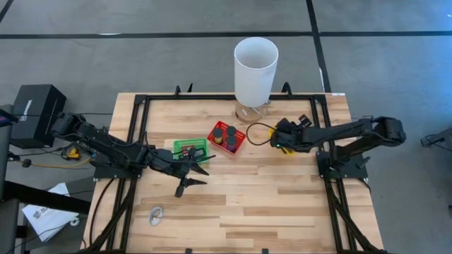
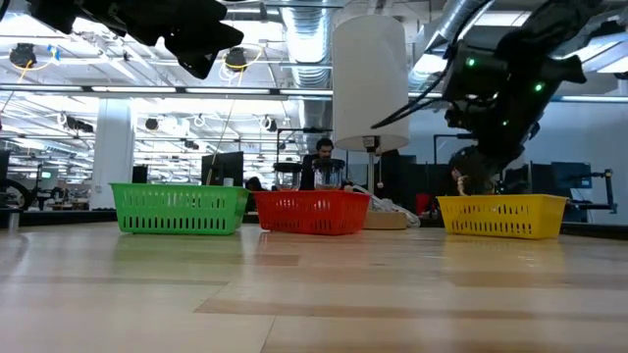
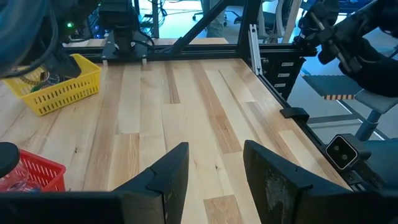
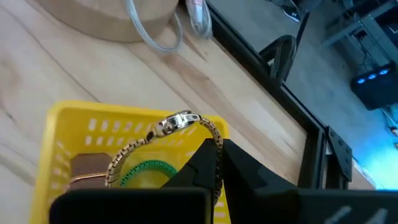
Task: Pick & Place Office items
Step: Put the gold watch into the yellow bin, then adjust the black watch, then put the white watch into the yellow bin
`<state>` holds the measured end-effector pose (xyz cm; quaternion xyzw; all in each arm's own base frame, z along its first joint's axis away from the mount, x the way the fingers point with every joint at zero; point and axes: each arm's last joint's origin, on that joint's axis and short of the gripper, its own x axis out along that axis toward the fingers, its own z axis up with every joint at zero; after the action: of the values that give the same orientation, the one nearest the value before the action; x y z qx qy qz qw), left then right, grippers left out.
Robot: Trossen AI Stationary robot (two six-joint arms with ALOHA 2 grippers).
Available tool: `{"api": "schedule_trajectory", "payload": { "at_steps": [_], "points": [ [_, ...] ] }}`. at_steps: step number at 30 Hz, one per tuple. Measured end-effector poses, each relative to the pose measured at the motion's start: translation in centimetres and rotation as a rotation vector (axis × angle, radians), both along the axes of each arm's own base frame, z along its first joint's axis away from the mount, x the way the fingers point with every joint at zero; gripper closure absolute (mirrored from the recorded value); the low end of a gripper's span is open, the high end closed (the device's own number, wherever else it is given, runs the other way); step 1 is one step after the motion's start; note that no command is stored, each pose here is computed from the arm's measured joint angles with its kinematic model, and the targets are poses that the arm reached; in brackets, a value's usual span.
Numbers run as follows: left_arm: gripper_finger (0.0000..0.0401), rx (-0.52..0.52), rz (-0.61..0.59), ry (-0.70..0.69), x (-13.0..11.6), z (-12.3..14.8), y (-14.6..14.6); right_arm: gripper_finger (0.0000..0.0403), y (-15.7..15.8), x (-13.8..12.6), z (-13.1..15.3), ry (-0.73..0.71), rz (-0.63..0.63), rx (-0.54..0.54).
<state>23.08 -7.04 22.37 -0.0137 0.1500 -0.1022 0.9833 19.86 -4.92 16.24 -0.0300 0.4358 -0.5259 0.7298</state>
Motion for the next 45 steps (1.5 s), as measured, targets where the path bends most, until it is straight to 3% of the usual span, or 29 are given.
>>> {"api": "schedule_trajectory", "payload": {
  "at_steps": [8,17,23,28,34,41,45],
  "points": [
    [0.0252,0.000,0.000,0.000,0.0,0.0,0.0,0.0381,-1.1,0.3,-1.9,0.091,-0.053,0.027],
    [0.0252,-0.001,-0.004,0.000,0.0,0.0,0.0,0.0299,-1.1,-0.1,-1.3,0.071,-0.043,0.103],
    [0.0252,-0.001,-0.003,0.001,0.0,0.0,0.0,0.0268,-0.5,-1.1,-0.8,0.067,-0.023,0.277],
    [0.0252,-0.001,-0.003,0.000,0.0,0.0,0.0,0.0275,-0.4,-1.4,-0.7,0.045,-0.060,0.309],
    [0.0252,-0.001,-0.002,0.001,0.0,0.0,0.0,0.0294,0.1,-2.0,-1.0,0.082,-0.083,0.467],
    [0.0252,0.000,0.002,0.000,0.0,0.0,0.0,0.0300,0.0,-1.9,-1.1,0.070,-0.081,0.467],
    [0.0252,0.000,0.001,0.000,0.0,0.0,0.0,0.0300,-0.3,-1.3,-0.9,0.027,-0.052,0.397]
  ]
}}
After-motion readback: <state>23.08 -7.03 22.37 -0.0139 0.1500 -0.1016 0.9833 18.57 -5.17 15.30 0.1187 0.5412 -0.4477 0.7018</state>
